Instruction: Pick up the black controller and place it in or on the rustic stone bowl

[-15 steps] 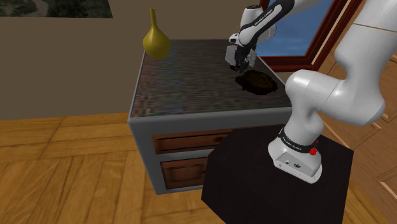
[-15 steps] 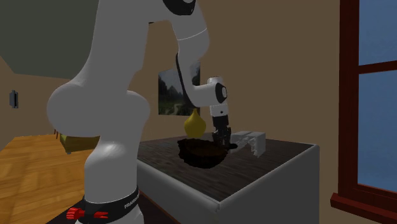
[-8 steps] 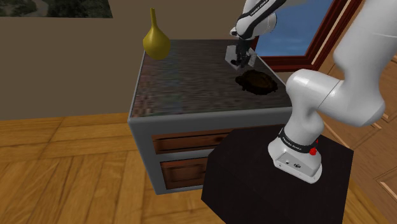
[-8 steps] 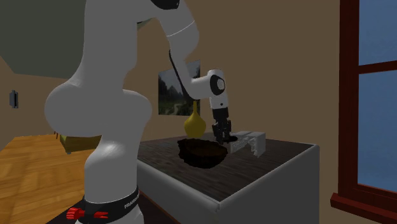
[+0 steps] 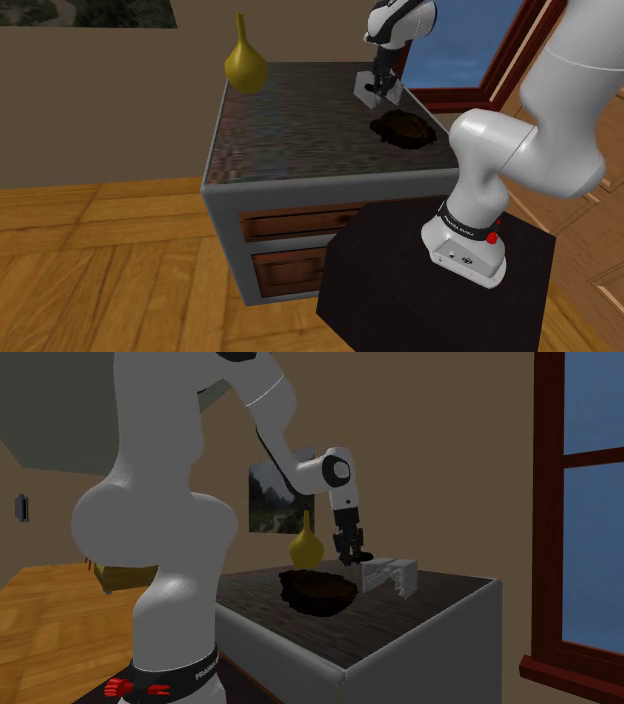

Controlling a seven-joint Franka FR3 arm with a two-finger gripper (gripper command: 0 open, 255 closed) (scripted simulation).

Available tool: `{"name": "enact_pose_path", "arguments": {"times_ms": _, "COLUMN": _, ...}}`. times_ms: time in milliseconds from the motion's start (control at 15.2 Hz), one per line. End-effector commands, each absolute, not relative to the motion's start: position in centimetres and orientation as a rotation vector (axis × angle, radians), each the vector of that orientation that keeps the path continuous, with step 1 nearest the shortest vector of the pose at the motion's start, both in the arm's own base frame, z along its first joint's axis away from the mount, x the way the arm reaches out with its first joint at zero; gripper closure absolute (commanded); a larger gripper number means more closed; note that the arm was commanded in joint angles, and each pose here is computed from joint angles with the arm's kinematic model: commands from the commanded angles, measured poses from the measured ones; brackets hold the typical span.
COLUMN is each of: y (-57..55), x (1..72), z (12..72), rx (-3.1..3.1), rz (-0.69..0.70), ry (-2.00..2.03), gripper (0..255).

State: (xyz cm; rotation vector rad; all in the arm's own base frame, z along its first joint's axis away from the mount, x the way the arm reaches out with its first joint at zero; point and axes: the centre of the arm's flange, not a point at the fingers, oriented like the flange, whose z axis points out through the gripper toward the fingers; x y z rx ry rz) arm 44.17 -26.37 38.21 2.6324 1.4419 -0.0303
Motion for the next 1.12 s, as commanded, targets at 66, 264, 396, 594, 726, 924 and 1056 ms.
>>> {"name": "enact_pose_path", "arguments": {"times_ms": 66, "y": -26.4, "x": 44.1, "z": 39.8, "rx": 2.632, "rz": -0.028, "ry": 1.442, "gripper": 255}}
{"name": "enact_pose_path", "arguments": {"times_ms": 264, "y": -26.4, "x": 44.1, "z": 41.4, "rx": 2.632, "rz": -0.028, "ry": 1.442, "gripper": 255}}
{"name": "enact_pose_path", "arguments": {"times_ms": 396, "y": -26.4, "x": 44.1, "z": 42.5, "rx": 2.632, "rz": -0.028, "ry": 1.442, "gripper": 255}}
{"name": "enact_pose_path", "arguments": {"times_ms": 594, "y": -26.4, "x": 44.1, "z": 44.1, "rx": 2.632, "rz": -0.028, "ry": 1.442, "gripper": 255}}
{"name": "enact_pose_path", "arguments": {"times_ms": 726, "y": -26.4, "x": 44.1, "z": 45.1, "rx": 2.632, "rz": -0.028, "ry": 1.442, "gripper": 255}}
{"name": "enact_pose_path", "arguments": {"times_ms": 924, "y": -24.3, "x": 40.8, "z": 45.0, "rx": 2.632, "rz": -0.028, "ry": 1.442, "gripper": 255}}
{"name": "enact_pose_path", "arguments": {"times_ms": 1056, "y": -22.9, "x": 38.5, "z": 45.0, "rx": 2.632, "rz": -0.028, "ry": 1.442, "gripper": 255}}
